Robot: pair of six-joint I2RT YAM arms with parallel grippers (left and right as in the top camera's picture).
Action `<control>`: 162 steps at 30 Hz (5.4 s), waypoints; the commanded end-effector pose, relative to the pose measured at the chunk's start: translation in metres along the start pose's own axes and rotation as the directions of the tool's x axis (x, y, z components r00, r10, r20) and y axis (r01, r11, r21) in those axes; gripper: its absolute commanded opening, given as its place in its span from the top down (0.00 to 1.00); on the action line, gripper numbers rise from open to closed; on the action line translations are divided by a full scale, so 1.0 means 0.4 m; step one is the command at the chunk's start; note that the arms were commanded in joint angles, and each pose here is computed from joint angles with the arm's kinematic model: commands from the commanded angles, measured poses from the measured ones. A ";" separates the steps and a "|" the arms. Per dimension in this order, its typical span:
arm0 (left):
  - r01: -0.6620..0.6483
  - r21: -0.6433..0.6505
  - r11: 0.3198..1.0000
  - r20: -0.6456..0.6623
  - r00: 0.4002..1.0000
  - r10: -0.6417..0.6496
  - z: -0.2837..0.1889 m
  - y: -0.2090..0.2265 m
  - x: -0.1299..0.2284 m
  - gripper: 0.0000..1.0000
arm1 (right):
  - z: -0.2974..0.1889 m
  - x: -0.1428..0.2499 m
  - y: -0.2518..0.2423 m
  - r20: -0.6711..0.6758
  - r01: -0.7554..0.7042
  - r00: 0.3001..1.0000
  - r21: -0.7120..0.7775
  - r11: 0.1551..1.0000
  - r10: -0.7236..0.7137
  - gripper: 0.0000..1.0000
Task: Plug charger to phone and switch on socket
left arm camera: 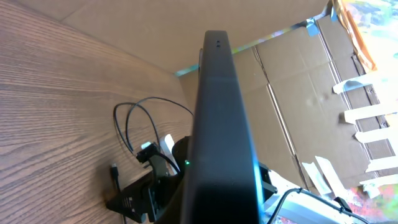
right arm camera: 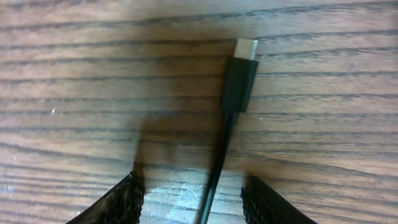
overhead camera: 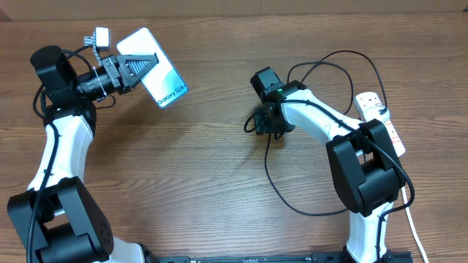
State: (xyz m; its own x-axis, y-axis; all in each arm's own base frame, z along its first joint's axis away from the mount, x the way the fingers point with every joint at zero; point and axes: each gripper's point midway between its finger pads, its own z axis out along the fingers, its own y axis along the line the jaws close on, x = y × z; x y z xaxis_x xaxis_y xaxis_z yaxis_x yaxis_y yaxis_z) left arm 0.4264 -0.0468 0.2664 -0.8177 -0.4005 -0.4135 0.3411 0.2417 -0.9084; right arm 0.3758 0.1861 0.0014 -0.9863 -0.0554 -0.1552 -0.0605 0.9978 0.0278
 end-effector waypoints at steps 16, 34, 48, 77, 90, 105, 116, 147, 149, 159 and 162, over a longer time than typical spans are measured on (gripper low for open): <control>-0.024 0.041 0.999 -0.045 0.999 0.026 0.007 -0.024 0.017 0.96 | 0.074 0.065 0.053 -0.178 -0.013 0.984 -0.133 0.991 -0.011 0.96; -0.065 0.092 0.994 -0.135 0.988 0.077 0.110 -0.063 0.078 0.96 | -0.508 0.149 0.230 0.113 0.352 0.907 -0.732 0.584 -0.405 0.96; -0.050 0.093 0.994 -0.141 0.988 0.063 0.127 -0.072 0.082 0.96 | -0.687 0.293 0.090 0.149 0.408 0.905 -0.564 0.718 -0.398 0.96; -0.115 0.158 0.981 -0.166 0.976 0.141 0.166 -0.128 0.096 0.96 | -0.572 0.214 0.284 0.486 0.542 0.840 -0.766 0.346 -0.239 0.96; -0.102 0.204 0.974 -0.233 0.961 0.149 0.162 -0.147 0.129 0.96 | -0.578 0.171 0.330 0.577 0.643 0.757 -0.575 0.506 -0.306 0.96; -0.137 0.260 0.956 -0.276 0.938 0.210 0.159 -0.172 0.154 0.96 | -0.562 0.165 0.364 0.573 0.657 0.752 -0.606 0.448 -0.327 0.96; -0.155 0.277 0.948 -0.284 0.930 0.235 0.170 -0.183 0.164 0.96 | -0.572 0.178 0.388 0.586 0.675 0.737 -0.612 0.412 -0.337 0.96; -0.190 0.308 0.932 -0.295 0.913 0.283 0.164 -0.194 0.174 0.96 | -0.581 0.157 0.391 0.632 0.709 0.701 -0.573 0.411 -0.329 0.96; -0.194 0.310 0.931 -0.294 0.912 0.288 0.164 -0.195 0.173 0.96 | -0.579 0.150 0.390 0.636 0.710 0.699 -0.563 0.423 -0.327 0.96; -0.225 0.319 0.921 -0.283 0.904 0.319 0.164 -0.199 0.172 0.96 | -0.567 0.121 0.368 0.638 0.697 0.704 -0.535 0.477 -0.313 0.96; -0.241 0.324 0.915 -0.277 0.901 0.335 0.163 -0.202 0.170 0.96 | -0.580 0.133 0.378 0.643 0.707 0.699 -0.556 0.437 -0.313 0.96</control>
State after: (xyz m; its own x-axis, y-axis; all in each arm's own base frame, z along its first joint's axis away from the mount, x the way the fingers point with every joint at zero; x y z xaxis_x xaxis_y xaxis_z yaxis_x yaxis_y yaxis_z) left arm 0.3784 -0.1497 0.3042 -0.7709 -0.0603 -0.6341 0.6323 0.0482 -0.7732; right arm 0.2716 0.3210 0.2056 -0.6105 -0.3533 -0.7089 -0.7820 0.4110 0.4686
